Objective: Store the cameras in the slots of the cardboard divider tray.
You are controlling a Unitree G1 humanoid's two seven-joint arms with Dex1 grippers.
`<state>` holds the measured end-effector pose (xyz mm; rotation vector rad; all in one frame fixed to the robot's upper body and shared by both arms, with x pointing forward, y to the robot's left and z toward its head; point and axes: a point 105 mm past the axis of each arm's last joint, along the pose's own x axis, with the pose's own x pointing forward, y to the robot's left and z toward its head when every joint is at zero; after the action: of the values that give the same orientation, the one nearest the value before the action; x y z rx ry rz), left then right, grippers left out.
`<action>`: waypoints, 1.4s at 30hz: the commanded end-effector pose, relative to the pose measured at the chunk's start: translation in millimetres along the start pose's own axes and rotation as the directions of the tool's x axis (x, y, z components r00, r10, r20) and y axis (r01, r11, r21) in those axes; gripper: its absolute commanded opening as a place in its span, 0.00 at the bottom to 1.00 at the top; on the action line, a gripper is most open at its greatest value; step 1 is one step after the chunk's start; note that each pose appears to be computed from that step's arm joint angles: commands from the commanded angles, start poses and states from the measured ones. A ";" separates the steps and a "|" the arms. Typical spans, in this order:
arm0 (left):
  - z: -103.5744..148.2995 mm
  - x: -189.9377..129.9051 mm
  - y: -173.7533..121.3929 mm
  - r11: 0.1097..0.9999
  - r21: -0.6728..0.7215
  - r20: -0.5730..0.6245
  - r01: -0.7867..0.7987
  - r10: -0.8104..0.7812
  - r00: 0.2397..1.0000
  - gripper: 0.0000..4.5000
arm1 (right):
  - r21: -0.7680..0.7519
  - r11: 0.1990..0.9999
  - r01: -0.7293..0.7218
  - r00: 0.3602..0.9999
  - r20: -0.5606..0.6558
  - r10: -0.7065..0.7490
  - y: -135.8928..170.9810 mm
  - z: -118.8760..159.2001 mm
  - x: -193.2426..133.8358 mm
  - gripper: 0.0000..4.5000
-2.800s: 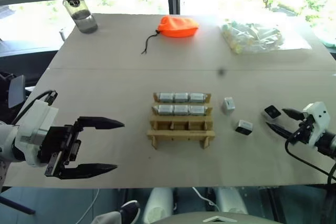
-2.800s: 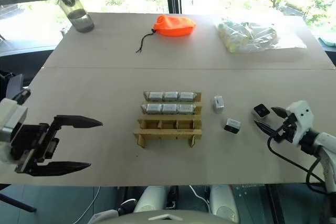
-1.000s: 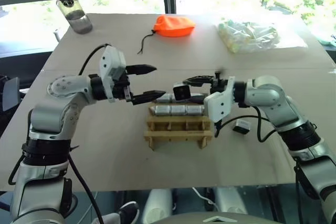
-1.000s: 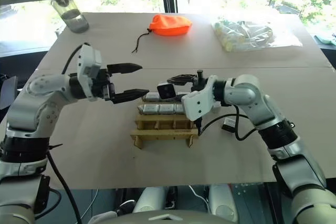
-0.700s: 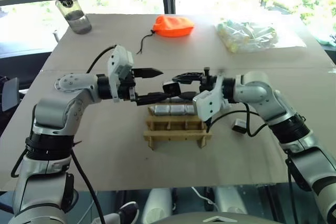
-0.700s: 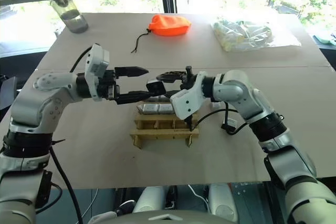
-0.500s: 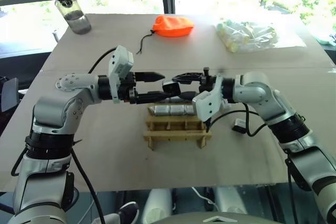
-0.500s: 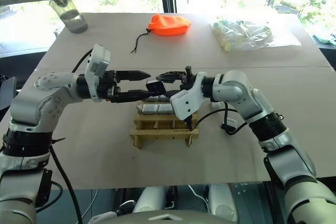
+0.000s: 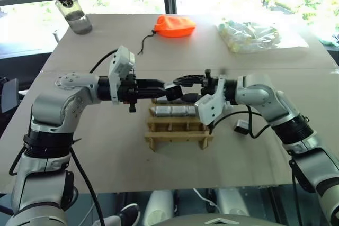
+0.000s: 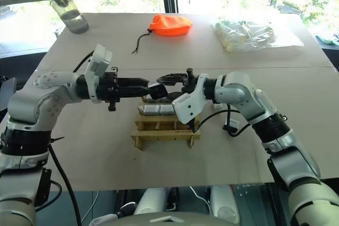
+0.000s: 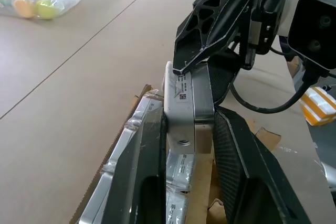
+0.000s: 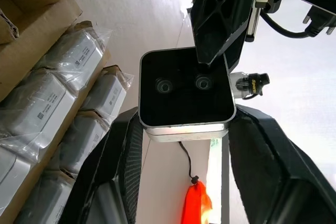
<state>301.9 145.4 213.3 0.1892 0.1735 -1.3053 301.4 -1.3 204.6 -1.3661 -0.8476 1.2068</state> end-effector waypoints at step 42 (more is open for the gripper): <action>-60.7 -19.8 -35.1 0.966 0.256 -0.181 0.039 0.008 0.983 0.15 | 0.974 0.185 0.130 0.984 -0.104 -0.146 106.4 60.0 -250.7 1.00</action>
<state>262.6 173.8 156.3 0.4807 0.1862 -1.3073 172.9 -241.4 149.8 -0.0907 0.0041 1.1877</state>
